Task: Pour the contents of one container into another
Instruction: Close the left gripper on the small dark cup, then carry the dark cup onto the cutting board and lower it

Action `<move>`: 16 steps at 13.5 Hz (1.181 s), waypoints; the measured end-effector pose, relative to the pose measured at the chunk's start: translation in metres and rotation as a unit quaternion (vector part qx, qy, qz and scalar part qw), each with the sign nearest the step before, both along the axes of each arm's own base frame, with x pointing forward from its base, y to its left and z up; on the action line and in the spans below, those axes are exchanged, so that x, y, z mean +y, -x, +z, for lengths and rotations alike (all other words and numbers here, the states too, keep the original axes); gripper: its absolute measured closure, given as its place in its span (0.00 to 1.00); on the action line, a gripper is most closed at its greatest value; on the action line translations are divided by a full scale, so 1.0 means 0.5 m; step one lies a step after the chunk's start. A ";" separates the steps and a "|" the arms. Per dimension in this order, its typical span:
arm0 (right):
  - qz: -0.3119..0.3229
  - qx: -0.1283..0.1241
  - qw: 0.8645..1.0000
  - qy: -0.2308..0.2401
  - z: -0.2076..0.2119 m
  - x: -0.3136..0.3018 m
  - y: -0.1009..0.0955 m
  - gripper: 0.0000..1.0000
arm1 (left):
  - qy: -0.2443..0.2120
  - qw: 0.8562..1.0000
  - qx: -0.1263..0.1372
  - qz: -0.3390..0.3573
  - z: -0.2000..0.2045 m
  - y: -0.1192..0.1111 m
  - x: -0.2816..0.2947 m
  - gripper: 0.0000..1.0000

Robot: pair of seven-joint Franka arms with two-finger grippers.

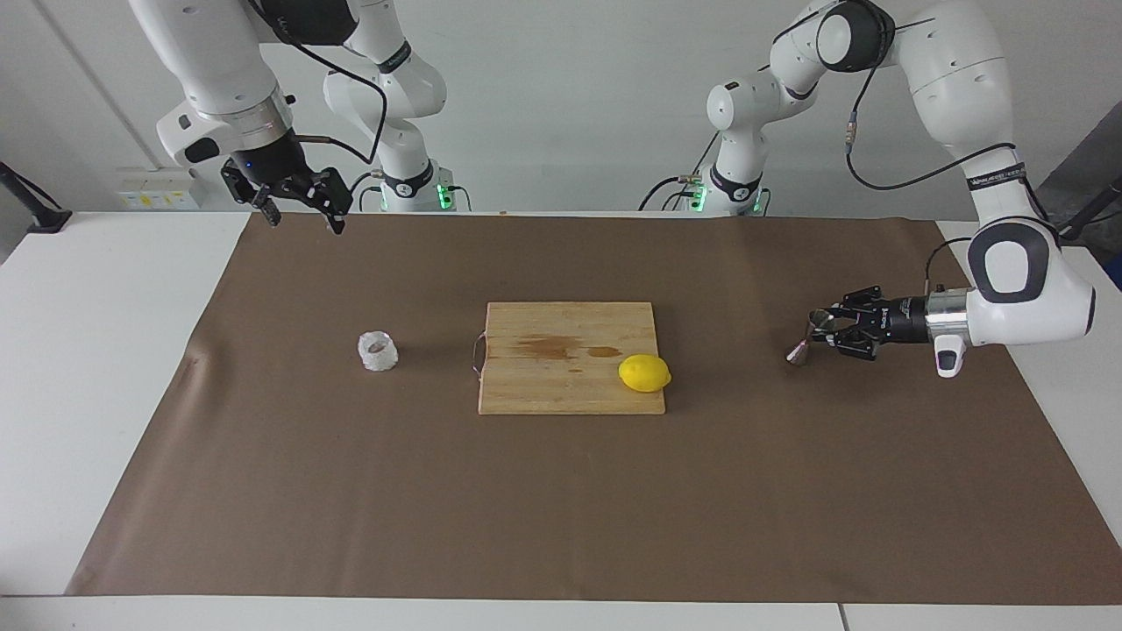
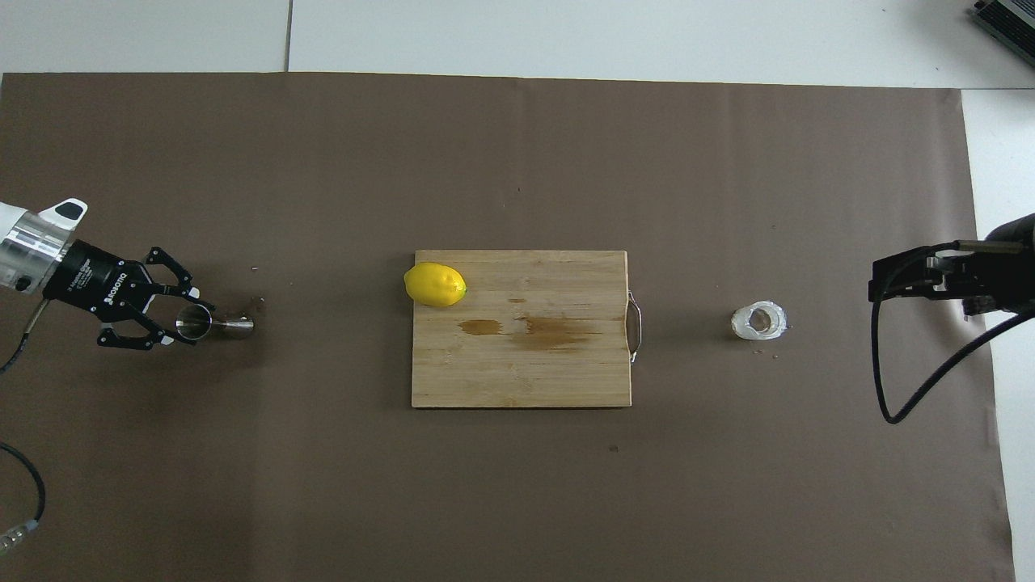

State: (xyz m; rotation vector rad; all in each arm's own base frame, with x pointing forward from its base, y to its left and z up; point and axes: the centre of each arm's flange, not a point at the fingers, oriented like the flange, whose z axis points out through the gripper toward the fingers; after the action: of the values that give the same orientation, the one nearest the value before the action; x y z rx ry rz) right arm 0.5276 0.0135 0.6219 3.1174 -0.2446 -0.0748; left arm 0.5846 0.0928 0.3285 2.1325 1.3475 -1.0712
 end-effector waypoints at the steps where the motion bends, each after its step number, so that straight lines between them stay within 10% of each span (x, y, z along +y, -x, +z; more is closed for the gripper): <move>1: 0.000 0.000 1.000 0.000 0.000 0.000 0.000 0.00 | 0.000 1.000 0.000 0.000 0.000 0.000 0.000 0.51; 16: 0.000 0.001 1.000 0.000 -0.002 0.000 0.000 0.00 | 0.039 0.995 0.078 0.047 0.127 -0.045 -0.221 0.51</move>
State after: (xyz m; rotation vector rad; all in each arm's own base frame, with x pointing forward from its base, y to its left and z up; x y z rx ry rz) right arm 0.5275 0.0135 0.6211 3.1172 -0.2446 -0.0773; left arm 0.6072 -0.0175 0.3918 1.9440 1.4341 -1.2530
